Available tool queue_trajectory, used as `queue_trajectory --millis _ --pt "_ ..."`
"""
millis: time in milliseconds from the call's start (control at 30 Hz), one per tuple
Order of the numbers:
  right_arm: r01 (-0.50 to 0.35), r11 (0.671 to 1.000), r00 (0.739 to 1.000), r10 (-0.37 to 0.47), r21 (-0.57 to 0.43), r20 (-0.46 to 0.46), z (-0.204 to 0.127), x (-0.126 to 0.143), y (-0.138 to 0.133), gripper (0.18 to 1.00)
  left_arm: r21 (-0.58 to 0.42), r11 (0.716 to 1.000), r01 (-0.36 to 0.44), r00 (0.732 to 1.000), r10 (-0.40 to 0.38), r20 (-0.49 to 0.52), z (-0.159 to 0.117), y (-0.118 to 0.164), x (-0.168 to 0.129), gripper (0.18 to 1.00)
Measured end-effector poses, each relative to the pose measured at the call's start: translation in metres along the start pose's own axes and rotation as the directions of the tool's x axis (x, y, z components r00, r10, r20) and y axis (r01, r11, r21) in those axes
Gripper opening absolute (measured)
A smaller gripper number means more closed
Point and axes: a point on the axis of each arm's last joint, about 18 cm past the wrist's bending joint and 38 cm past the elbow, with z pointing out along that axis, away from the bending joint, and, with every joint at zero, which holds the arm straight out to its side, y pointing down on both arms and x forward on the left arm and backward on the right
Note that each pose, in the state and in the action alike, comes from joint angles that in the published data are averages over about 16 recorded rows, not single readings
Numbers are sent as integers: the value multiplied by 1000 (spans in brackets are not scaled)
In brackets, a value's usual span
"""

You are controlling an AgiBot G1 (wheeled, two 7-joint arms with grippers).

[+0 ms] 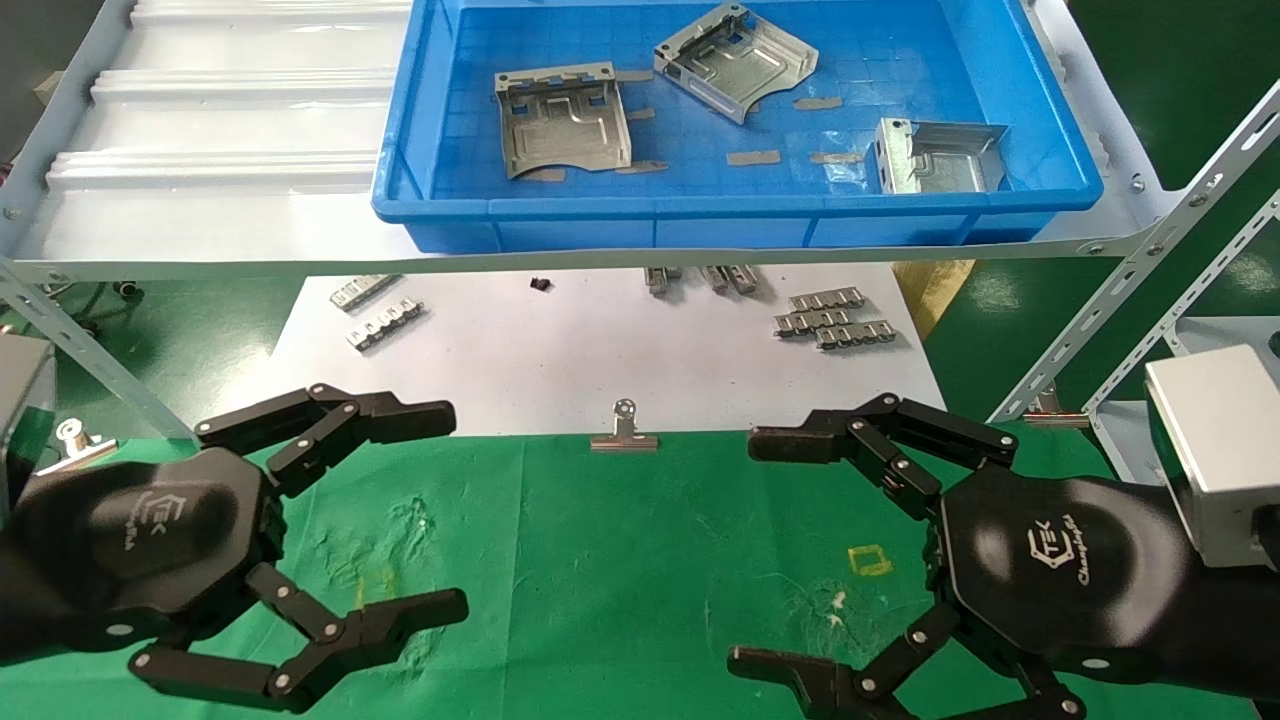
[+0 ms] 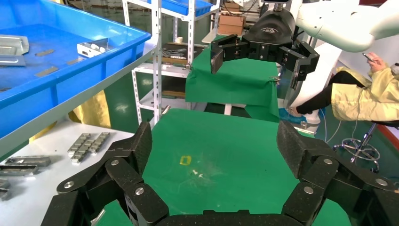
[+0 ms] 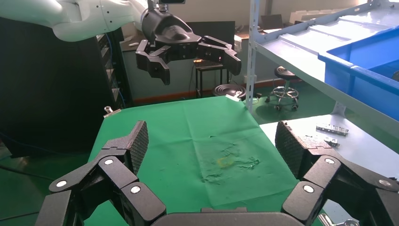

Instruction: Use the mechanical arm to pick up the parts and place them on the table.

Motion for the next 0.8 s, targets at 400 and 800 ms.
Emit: queue_trajectory --millis 400,800 --pt "0 1000 1000 0 0 0 0 0 0 1000 0 1000 0 1000 0 0 0 0 0 995" --pt "0 1000 1000 0 0 0 0 0 0 1000 0 1000 0 1000 0 0 0 0 0 997"
